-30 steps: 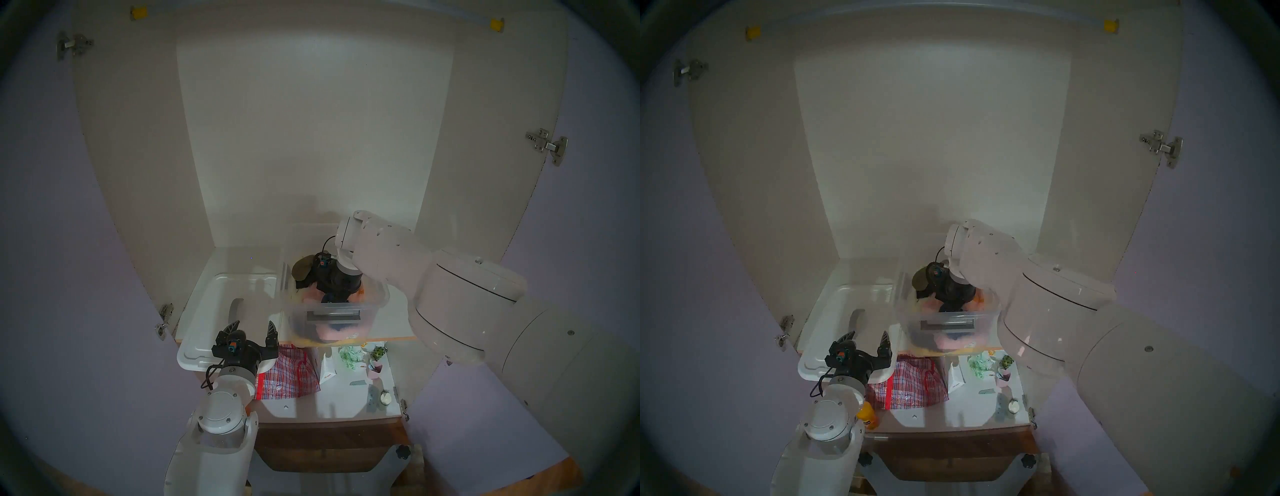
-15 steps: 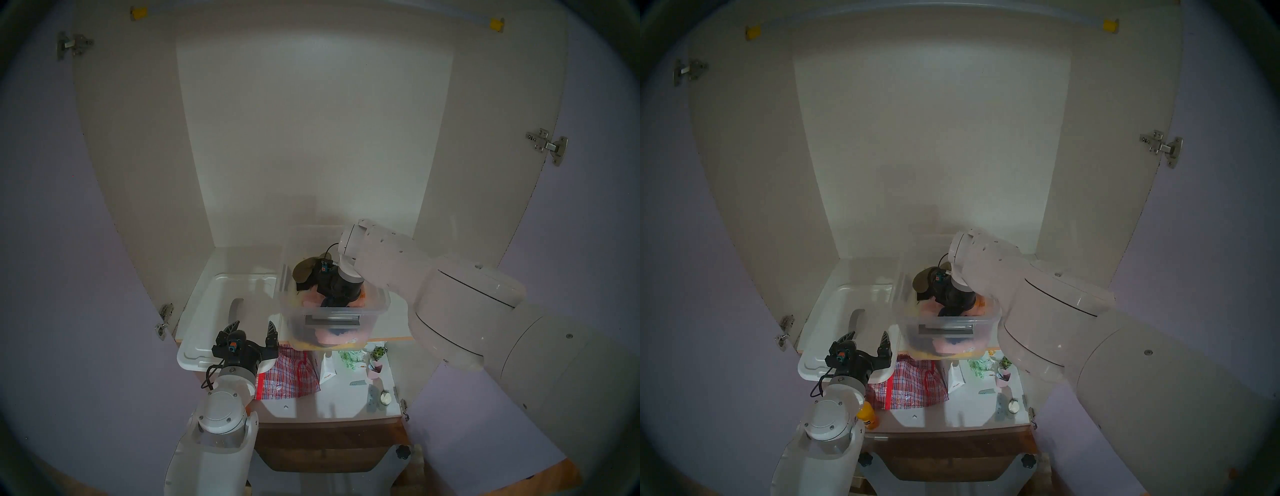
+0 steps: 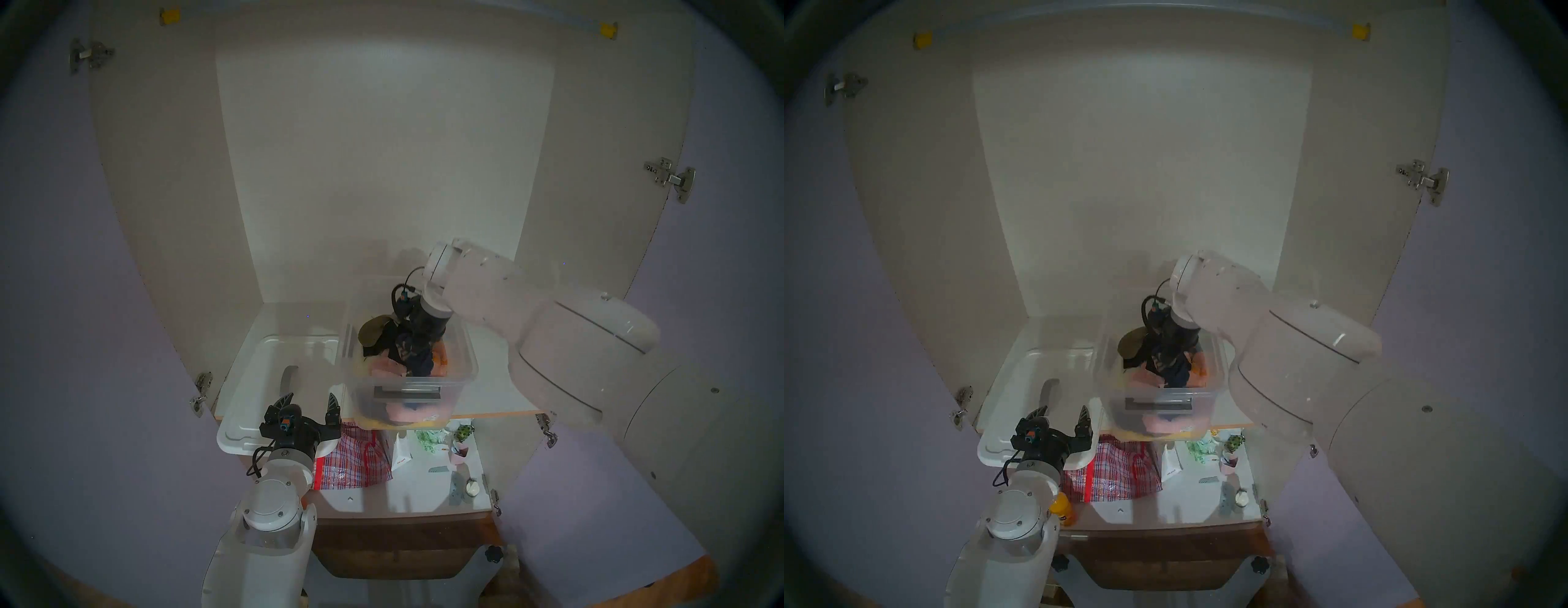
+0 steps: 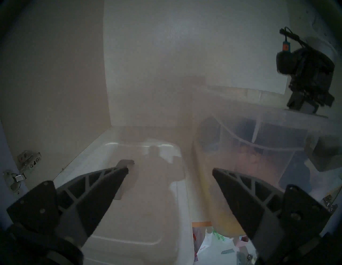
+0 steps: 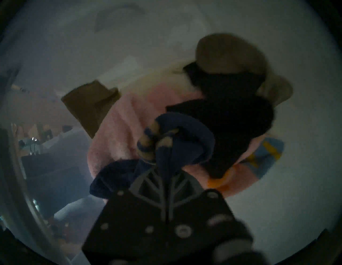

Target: Take clothing out of the storage bin and put the lid back on the bin

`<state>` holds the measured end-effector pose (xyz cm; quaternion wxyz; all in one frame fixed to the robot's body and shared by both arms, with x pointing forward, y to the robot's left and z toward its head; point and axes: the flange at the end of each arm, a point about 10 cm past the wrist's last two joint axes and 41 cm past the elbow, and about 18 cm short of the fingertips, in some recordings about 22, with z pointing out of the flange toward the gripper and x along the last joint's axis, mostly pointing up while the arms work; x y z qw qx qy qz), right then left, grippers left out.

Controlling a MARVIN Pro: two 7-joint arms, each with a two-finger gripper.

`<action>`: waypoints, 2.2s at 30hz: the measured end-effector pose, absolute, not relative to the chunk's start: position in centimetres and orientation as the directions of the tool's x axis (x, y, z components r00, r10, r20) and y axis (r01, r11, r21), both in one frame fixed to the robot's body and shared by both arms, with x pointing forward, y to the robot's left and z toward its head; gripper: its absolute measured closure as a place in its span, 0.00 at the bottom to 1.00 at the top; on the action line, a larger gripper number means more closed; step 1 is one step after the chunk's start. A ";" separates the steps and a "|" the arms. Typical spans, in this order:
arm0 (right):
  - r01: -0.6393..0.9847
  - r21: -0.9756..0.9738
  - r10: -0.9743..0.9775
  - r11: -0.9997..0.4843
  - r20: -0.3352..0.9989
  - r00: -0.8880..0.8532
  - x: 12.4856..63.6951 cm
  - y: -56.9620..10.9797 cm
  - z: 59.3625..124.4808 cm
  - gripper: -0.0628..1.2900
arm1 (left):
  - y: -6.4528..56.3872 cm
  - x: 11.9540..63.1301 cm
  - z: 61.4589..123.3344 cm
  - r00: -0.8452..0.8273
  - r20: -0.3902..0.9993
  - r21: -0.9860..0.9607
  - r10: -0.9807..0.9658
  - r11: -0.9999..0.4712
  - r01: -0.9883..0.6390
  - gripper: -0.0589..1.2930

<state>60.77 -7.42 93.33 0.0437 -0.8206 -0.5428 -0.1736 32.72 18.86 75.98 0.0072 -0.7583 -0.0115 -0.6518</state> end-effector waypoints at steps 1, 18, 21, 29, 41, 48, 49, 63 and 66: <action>0.902 0.121 0.868 -0.414 0.350 0.351 61.0 -7.3 94.1 0.97 | 18.9 32.7 76.0 0.149 0.989 0.004 0.008 -1.000 0.027 0.04; 0.783 0.101 0.648 -0.613 0.631 0.426 64.1 -9.8 100.9 0.97 | 18.8 32.7 76.5 0.139 0.990 0.004 0.007 -1.000 0.024 0.04; 0.722 0.119 0.589 -0.682 0.675 0.445 65.0 -12.2 102.1 0.97 | 18.8 32.6 76.6 0.136 0.991 0.003 0.006 -1.000 0.022 0.04; 0.516 0.158 0.430 -0.842 0.774 0.464 67.0 -18.3 105.2 0.97 | 18.9 32.5 76.8 0.131 0.991 0.004 0.006 -1.000 0.017 0.04; 0.314 0.053 0.216 -0.948 0.831 0.512 66.9 -28.3 105.2 0.97 | 19.0 32.4 77.0 0.128 0.992 0.010 0.011 -1.000 0.010 0.04; 0.307 -0.057 0.156 -0.950 0.767 0.623 64.8 -30.6 96.4 0.97 | 18.9 32.3 77.1 0.128 0.992 0.012 0.013 -1.000 0.006 0.04; 0.299 -0.061 0.150 -0.952 0.760 0.633 64.5 -30.8 95.2 0.97 | 18.9 32.3 77.1 0.128 0.992 0.013 0.013 -1.000 0.006 0.04; 0.193 -0.064 0.084 -0.979 0.738 0.669 62.5 -32.7 88.0 0.97 | 18.9 32.3 77.0 0.129 0.992 0.013 0.013 -1.000 0.003 0.04; 0.166 -0.047 0.079 -0.985 0.733 0.676 62.3 -33.0 87.3 0.97 | 18.9 32.3 77.0 0.129 0.992 0.013 0.013 -1.000 0.003 0.04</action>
